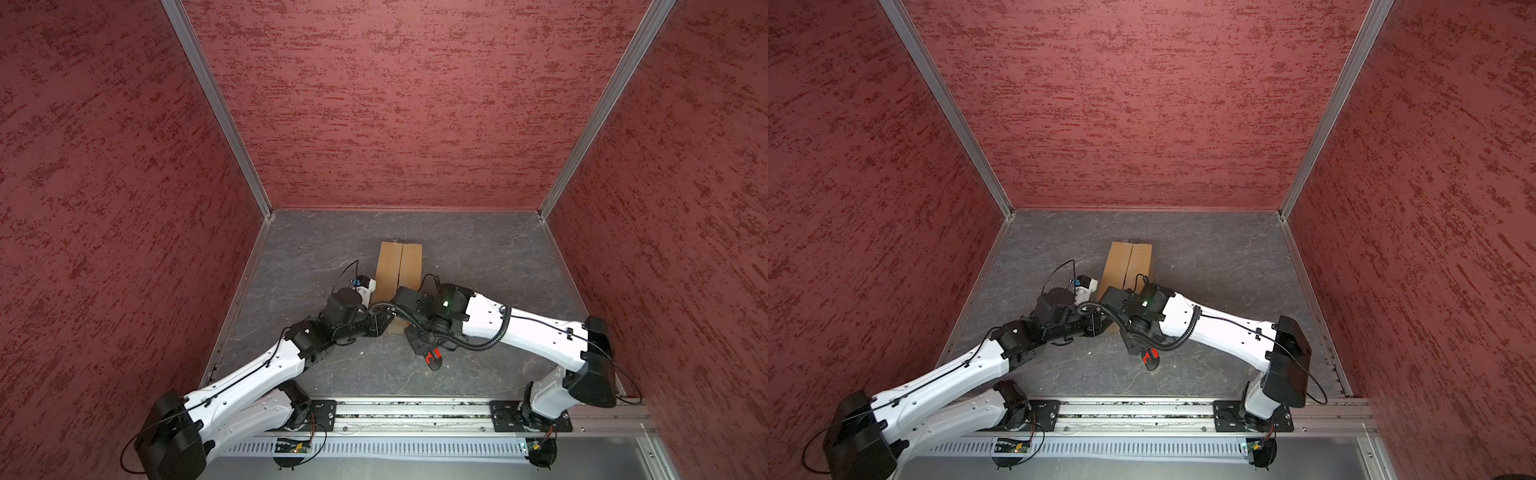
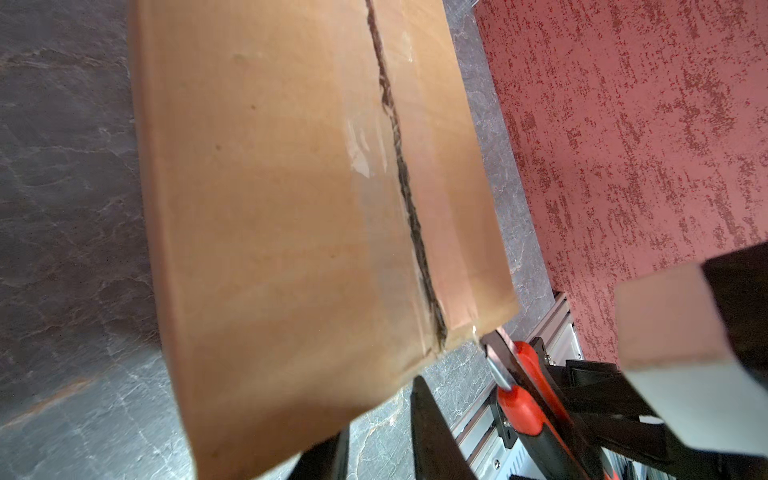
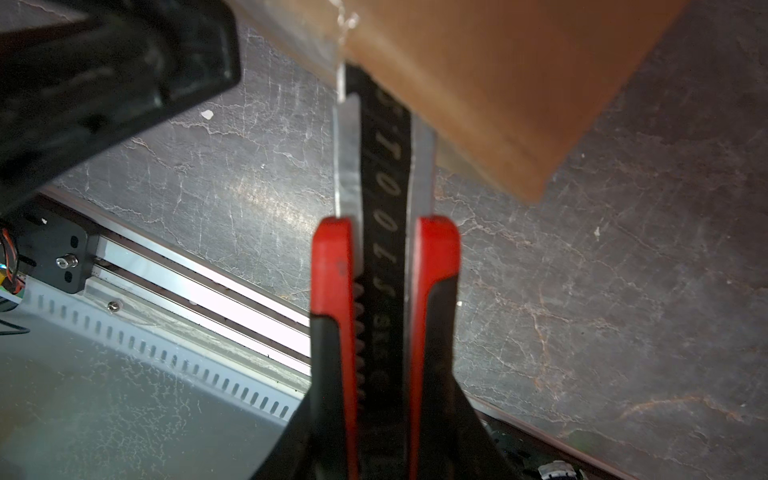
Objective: Unpack the express box
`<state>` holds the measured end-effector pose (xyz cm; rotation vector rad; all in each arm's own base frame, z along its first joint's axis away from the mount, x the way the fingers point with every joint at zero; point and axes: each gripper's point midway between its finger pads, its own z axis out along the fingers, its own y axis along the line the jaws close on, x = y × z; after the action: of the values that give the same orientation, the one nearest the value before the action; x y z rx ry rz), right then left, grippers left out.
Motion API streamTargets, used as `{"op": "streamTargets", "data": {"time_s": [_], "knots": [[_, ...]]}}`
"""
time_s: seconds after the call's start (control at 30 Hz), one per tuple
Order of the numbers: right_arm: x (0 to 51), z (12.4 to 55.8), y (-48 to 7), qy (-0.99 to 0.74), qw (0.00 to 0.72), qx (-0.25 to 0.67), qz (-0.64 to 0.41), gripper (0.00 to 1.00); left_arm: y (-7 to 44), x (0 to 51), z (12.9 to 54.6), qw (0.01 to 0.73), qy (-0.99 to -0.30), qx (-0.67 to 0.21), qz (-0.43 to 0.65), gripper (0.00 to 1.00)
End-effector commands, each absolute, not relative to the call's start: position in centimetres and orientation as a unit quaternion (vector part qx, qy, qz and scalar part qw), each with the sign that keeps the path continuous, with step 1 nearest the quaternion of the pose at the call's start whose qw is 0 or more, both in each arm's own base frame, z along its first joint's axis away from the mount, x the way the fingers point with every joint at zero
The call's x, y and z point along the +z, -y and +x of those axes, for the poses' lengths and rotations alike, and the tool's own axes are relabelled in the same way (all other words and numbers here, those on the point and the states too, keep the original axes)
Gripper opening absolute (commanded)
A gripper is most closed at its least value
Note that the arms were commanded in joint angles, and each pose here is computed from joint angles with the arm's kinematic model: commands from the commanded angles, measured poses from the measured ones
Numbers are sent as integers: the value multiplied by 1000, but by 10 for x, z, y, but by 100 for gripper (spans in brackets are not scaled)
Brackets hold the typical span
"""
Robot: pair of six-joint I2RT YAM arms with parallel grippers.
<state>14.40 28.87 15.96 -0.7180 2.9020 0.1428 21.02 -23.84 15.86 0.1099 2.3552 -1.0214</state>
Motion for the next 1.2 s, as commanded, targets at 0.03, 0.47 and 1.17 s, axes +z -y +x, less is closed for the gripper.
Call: {"op": "streamTargets", "data": {"time_s": [0.03,0.47,1.17], "knots": [[166,150,-290,-967,88,55,-231,1,227,166,215,298,-882,-364,36,26],[164,151,-290,-968,86,57,-227,1,174,170,240,322,-879,-351,-18,38],[165,153,-291,-968,89,58,-226,1,183,197,244,350,-847,-400,-16,46]]}}
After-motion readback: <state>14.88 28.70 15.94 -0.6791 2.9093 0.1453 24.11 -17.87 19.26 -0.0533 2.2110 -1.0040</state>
